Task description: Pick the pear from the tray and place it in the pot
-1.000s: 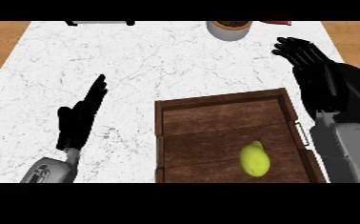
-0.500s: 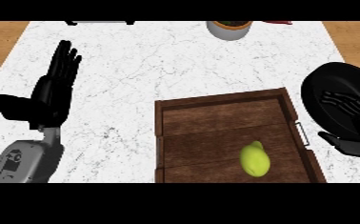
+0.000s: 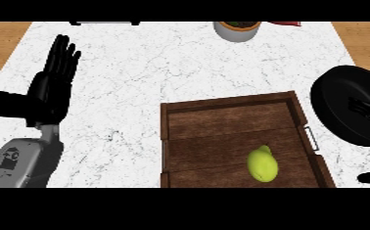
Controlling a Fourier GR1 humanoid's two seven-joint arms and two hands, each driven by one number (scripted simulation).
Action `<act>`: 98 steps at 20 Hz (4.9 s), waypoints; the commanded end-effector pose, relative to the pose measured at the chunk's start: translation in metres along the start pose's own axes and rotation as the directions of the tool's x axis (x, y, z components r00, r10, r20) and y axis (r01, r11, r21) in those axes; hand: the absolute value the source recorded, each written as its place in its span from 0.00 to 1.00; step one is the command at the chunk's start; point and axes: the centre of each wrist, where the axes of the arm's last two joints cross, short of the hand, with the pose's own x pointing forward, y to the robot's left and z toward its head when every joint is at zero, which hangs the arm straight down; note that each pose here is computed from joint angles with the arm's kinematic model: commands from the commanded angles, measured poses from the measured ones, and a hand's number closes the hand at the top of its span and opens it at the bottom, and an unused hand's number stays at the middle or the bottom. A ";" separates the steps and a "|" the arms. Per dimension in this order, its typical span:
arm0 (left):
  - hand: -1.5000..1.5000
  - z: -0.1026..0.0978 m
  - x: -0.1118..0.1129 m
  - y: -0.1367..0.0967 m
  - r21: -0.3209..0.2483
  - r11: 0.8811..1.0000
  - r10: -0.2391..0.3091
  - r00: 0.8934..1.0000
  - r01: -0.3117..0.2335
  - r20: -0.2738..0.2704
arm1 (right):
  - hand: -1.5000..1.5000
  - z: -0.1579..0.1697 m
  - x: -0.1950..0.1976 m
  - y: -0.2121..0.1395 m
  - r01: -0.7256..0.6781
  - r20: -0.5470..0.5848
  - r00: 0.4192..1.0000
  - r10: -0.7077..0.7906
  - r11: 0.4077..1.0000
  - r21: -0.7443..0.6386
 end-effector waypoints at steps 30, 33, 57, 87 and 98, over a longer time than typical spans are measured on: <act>0.50 0.015 -0.017 0.005 0.004 1.000 0.008 1.000 -0.008 0.002 | 0.00 -0.066 0.074 0.103 -0.128 -0.127 0.975 0.184 0.925 0.358; 0.50 0.001 -0.007 -0.007 -0.005 1.000 0.006 1.000 -0.006 0.011 | 0.00 -0.069 0.064 0.119 -0.151 -0.140 0.967 0.214 0.919 0.363; 0.50 -0.003 0.013 -0.005 -0.013 1.000 0.014 1.000 -0.014 0.008 | 1.00 -0.105 0.034 0.210 -0.187 -0.037 0.972 0.230 0.863 0.469; 0.50 0.003 0.000 0.003 -0.003 1.000 -0.004 1.000 0.004 0.005 | 1.00 -0.154 0.208 0.263 -0.764 -0.362 0.645 0.673 0.558 -0.324; 0.50 0.000 0.001 0.000 0.009 1.000 0.022 1.000 -0.022 0.008 | 1.00 -0.133 0.269 0.209 -0.763 -0.570 0.623 0.536 0.254 -0.595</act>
